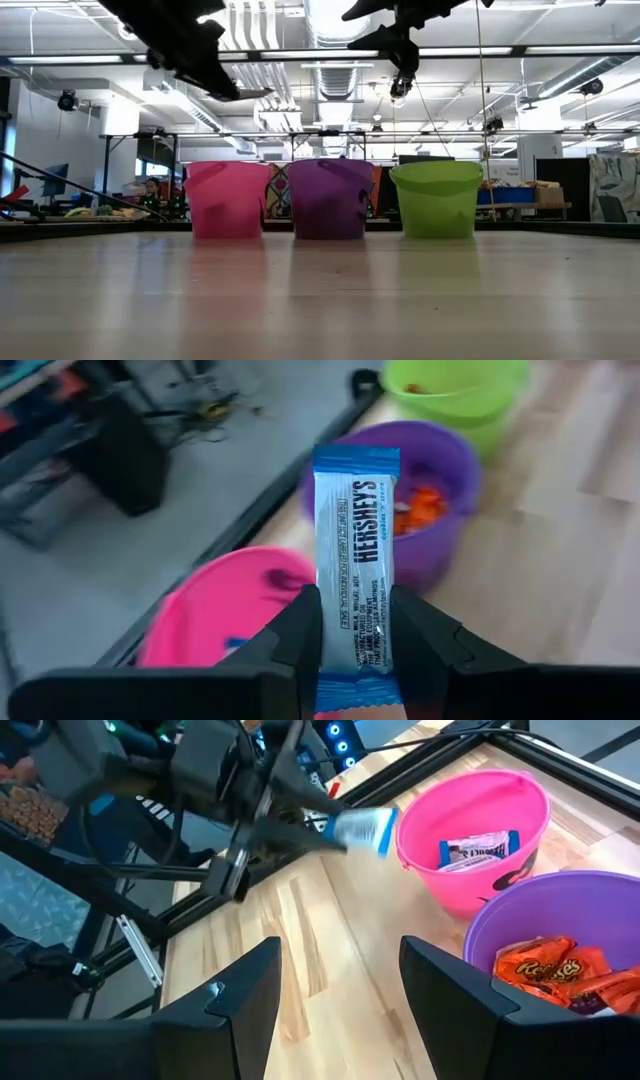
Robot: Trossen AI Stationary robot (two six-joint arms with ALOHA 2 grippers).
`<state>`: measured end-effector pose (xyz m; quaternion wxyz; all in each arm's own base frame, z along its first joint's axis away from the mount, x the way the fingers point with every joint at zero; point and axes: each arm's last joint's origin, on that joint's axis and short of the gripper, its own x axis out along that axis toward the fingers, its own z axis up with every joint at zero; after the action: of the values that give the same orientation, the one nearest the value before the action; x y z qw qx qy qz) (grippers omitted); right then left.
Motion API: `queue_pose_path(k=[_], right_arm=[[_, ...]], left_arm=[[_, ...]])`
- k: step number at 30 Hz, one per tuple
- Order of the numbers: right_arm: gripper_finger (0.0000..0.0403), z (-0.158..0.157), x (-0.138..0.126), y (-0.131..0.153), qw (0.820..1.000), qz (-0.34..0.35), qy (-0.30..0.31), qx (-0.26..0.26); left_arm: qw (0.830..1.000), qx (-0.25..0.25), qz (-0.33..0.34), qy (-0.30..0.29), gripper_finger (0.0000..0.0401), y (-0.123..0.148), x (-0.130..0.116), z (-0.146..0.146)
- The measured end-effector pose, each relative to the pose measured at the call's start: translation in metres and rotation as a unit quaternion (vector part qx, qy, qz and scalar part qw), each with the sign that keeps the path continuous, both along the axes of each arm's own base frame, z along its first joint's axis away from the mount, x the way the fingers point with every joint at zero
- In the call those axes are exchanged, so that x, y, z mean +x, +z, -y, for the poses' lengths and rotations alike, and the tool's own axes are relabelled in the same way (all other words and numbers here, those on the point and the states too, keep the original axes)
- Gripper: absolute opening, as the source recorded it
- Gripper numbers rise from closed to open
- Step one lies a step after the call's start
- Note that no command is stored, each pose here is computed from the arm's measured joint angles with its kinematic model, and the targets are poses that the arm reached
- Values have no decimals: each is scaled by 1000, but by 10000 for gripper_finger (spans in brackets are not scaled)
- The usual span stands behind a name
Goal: Organize candy in baskets
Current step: Put the white chocolate into the pink bucket, then return to Home Position
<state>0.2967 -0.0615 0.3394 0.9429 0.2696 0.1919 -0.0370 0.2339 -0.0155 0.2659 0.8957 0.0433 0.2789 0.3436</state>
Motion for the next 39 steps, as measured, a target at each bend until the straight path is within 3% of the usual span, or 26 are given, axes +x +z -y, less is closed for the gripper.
queue_pose_path(k=[6,10,15,23,31,39], right_arm=[[196,0,0,0,1000,0,-2,-5],[196,3,-1,0,1000,0,-7,-5],[196,8,-2,0,1000,0,-15,-8],[196,9,-2,0,1000,-1,-15,-9],[196,9,-2,0,1000,-3,-15,-8],[196,9,-2,0,1000,-2,-7,-28]], left_arm=[[993,-34,37,104,77,7,-23,-19],[974,-132,63,171,77,1,-27,-42],[956,-220,68,184,78,-10,-15,-68],[943,-259,34,208,86,-17,-6,-96],[943,-256,-14,213,154,-10,-2,-100],[952,-248,-10,177,197,14,1,-98]])
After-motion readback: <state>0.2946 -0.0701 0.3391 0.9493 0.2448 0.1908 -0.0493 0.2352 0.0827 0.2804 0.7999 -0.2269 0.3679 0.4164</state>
